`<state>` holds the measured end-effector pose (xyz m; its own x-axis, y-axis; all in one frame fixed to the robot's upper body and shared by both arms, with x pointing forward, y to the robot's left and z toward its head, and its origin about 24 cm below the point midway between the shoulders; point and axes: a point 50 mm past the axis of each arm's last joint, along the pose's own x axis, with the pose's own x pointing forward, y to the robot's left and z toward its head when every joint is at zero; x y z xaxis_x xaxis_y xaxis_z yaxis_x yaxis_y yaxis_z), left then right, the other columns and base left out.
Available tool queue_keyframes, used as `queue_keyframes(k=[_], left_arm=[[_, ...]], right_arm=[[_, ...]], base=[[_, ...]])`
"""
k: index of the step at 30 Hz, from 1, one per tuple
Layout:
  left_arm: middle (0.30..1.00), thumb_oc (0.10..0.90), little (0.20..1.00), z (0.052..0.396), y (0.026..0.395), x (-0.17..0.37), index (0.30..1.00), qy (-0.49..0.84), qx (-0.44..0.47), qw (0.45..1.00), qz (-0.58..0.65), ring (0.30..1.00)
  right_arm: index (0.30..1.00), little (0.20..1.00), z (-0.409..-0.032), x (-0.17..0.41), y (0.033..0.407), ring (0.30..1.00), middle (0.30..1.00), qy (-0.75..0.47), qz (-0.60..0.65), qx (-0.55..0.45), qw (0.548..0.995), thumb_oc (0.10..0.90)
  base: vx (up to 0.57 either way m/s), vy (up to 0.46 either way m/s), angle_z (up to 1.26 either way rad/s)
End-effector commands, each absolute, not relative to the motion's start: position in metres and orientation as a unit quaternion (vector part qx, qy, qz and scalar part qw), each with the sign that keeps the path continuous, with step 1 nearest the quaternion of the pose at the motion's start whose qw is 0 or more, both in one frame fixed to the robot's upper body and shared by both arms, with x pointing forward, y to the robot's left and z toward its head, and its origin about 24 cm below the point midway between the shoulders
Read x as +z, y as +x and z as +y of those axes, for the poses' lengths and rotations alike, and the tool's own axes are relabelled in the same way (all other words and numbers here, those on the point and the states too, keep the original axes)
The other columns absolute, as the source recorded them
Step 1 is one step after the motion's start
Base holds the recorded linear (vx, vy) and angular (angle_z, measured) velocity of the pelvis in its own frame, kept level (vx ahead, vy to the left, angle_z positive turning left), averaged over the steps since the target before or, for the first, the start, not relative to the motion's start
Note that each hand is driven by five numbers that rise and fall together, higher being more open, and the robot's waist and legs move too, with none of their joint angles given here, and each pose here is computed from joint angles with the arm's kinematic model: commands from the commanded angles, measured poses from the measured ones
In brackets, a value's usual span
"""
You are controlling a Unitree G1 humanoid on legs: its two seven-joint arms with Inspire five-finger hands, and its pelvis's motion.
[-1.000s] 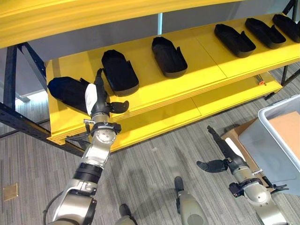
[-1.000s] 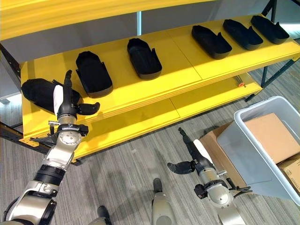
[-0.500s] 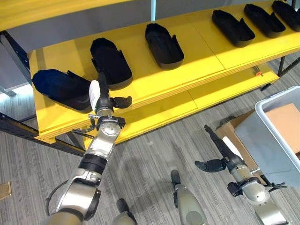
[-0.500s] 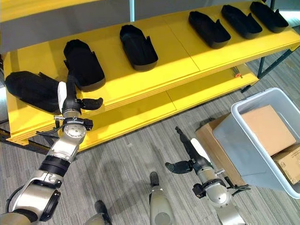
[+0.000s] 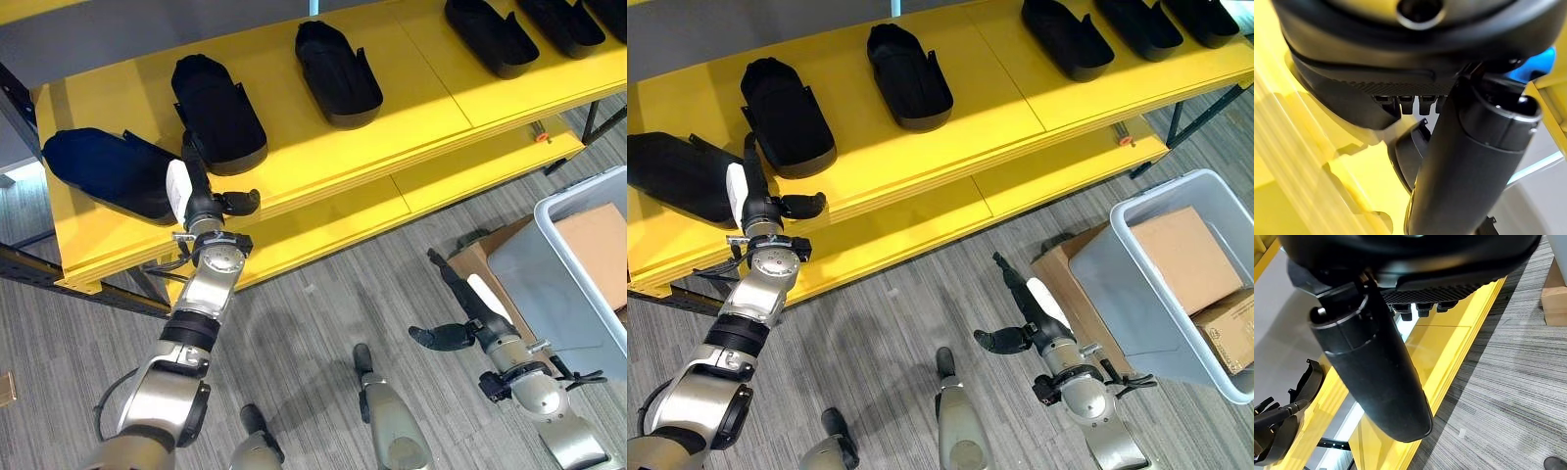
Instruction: Move parts from the plastic box to the shelf.
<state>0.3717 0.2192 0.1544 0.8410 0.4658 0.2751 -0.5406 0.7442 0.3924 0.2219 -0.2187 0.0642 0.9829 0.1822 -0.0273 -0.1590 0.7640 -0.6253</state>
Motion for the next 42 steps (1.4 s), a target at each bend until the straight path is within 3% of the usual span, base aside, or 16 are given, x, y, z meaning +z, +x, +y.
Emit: queue_keyframes(k=[1,12,29,42], left_arm=[[1.0,0.9,1.0,0.232,0.365,0.229,1.0,0.264,0.322,0.879,-0.234,1.0],[1.0,0.9,1.0,0.243,0.361,0.243,1.0,0.296,0.344,0.853,-0.258,1.0],[1.0,0.9,1.0,0.247,0.383,0.23,1.0,0.358,0.319,0.859,-0.178,1.0],[1.0,0.9,1.0,0.274,0.383,0.216,1.0,0.364,0.343,0.857,-0.121,1.0]], right_arm=[[1.0,1.0,-0.211,0.114,0.224,1.0,1.0,-0.328,-0.156,0.081,0.928,0.9],[1.0,1.0,-0.213,0.117,0.224,1.0,1.0,-0.33,-0.162,0.085,0.926,0.9],[1.0,1.0,-0.212,0.12,0.221,1.0,1.0,-0.337,-0.17,0.091,0.922,0.9],[1.0,1.0,-0.213,0.121,0.218,1.0,1.0,-0.341,-0.173,0.095,0.919,0.9]], base=[[0.01,-0.008,0.1],[0.0,0.003,0.04],[0.0,0.001,0.01],[0.0,0.0,0.0]])
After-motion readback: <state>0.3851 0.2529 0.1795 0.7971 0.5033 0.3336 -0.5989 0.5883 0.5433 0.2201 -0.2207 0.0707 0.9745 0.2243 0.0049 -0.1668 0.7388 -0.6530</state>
